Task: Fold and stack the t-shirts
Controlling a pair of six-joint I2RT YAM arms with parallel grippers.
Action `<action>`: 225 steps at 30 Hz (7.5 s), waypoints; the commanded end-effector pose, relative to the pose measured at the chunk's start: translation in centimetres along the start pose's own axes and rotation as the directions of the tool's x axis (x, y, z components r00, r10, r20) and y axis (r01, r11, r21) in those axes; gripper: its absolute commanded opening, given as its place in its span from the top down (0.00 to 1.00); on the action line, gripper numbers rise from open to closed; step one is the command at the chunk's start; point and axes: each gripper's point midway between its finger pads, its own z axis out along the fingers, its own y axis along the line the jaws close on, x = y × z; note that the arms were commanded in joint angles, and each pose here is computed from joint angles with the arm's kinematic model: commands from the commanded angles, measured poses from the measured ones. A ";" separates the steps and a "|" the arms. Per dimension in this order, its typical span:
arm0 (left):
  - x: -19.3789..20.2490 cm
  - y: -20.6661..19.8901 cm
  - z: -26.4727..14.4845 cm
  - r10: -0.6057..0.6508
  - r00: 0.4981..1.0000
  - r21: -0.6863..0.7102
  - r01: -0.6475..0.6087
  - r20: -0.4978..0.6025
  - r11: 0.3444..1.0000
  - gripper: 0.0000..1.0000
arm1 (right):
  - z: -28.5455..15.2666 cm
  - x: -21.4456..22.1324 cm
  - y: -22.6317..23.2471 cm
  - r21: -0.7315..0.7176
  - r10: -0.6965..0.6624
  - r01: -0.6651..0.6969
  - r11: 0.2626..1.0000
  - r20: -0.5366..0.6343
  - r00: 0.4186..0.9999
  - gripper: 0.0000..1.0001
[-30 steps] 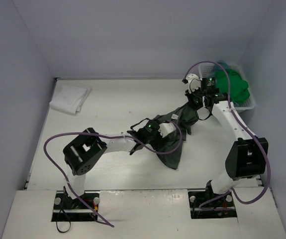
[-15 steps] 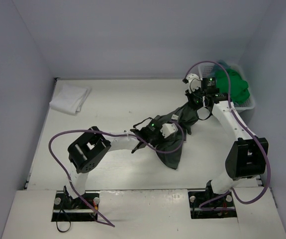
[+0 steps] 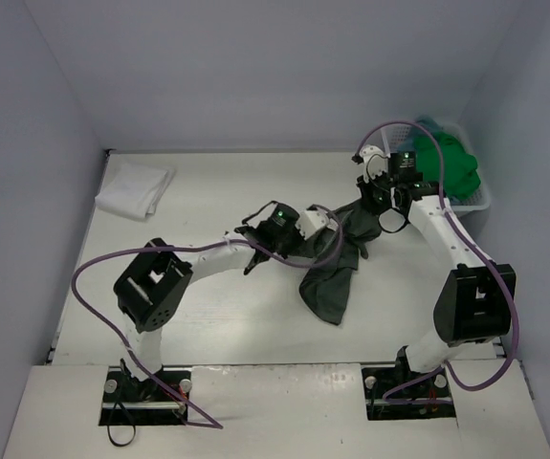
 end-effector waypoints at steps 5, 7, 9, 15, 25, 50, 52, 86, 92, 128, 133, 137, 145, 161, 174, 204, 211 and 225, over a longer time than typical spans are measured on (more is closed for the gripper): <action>-7.5 11.7 -9.6 -0.066 0.977 -0.212 0.110 0.205 0.971 0.91 | -2.7 -3.0 1.2 -0.043 -0.023 0.029 0.999 0.139 0.990 1.00; -7.6 12.6 -10.9 -0.074 0.975 -0.223 0.121 0.209 0.967 0.91 | -2.9 -3.0 1.6 -0.060 -0.025 0.034 0.998 0.145 0.989 1.00; -7.9 13.5 -12.6 -0.078 0.972 -0.240 0.131 0.221 0.962 0.91 | -3.5 -3.0 2.2 -0.084 -0.035 0.049 0.995 0.155 0.987 1.00; -9.2 15.1 -17.7 -0.069 0.958 -0.288 0.152 0.280 0.945 0.91 | -6.6 -4.2 4.6 -0.152 -0.084 0.121 0.981 0.231 0.969 1.00; -5.6 10.9 -16.0 -0.120 0.953 -0.127 0.160 0.278 0.979 0.48 | -7.2 -4.0 5.2 -0.154 -0.078 0.109 0.982 0.199 0.977 1.00; -5.3 4.1 -2.2 0.069 0.967 -0.228 -0.011 0.247 0.974 0.37 | -6.3 -4.9 4.3 -0.138 -0.048 0.075 0.988 0.187 0.981 1.00; -5.3 4.0 -1.7 0.057 0.967 -0.221 -0.001 0.248 0.975 0.37 | -6.2 -4.8 4.3 -0.142 -0.047 0.075 0.987 0.186 0.981 1.00; -5.4 -0.2 -1.8 -0.068 0.968 -0.050 0.082 0.240 0.995 0.37 | -4.6 -4.3 2.4 -0.103 -0.013 0.032 0.994 0.181 0.983 1.00; -4.8 -0.9 -0.5 -0.072 0.971 -0.045 0.084 0.226 0.995 0.37 | -4.7 -4.6 2.2 -0.104 -0.005 0.025 0.994 0.187 0.982 1.00; -5.2 2.5 0.4 -0.030 0.970 -0.234 0.089 0.242 0.968 0.37 | -5.1 -3.9 1.7 -0.127 0.015 0.010 0.992 0.194 0.981 1.00; -6.1 2.5 -0.5 -0.039 0.965 -0.222 0.098 0.258 0.970 0.37 | -4.9 -3.7 1.3 -0.124 0.022 0.002 0.992 0.187 0.982 1.00; -6.7 2.7 -1.0 -0.038 0.961 -0.225 0.103 0.273 0.969 0.37 | -4.7 -3.6 1.3 -0.124 0.023 0.000 0.992 0.184 0.983 1.00; -7.4 3.2 -1.6 -0.043 0.956 -0.227 0.112 0.289 0.967 0.36 | -4.5 -3.5 1.2 -0.126 0.029 -0.006 0.992 0.178 0.984 1.00; -5.4 2.3 0.9 -0.074 0.966 -0.205 0.127 0.248 0.970 0.36 | -4.8 -4.0 1.1 -0.136 0.032 -0.005 0.991 0.197 0.980 1.00; -4.8 3.4 1.8 -0.066 0.972 -0.227 0.119 0.228 0.967 0.69 | -5.2 -3.8 1.3 -0.145 0.039 -0.009 0.989 0.205 0.978 1.00; -7.2 21.2 -16.7 -0.138 0.900 -0.422 0.324 0.414 0.846 0.99 | -9.8 -4.7 5.4 -0.267 0.020 0.056 0.962 0.275 0.961 1.00; -11.3 19.9 -22.7 -0.103 0.866 -0.352 0.303 0.489 0.886 0.99 | -12.2 -6.8 9.3 -0.326 -0.058 0.183 0.928 0.359 0.932 1.00; -18.9 15.6 -38.7 0.038 0.801 -0.249 0.140 0.597 0.958 0.95 | -25.1 -13.9 11.9 -0.103 -0.249 0.414 0.904 0.662 0.707 1.00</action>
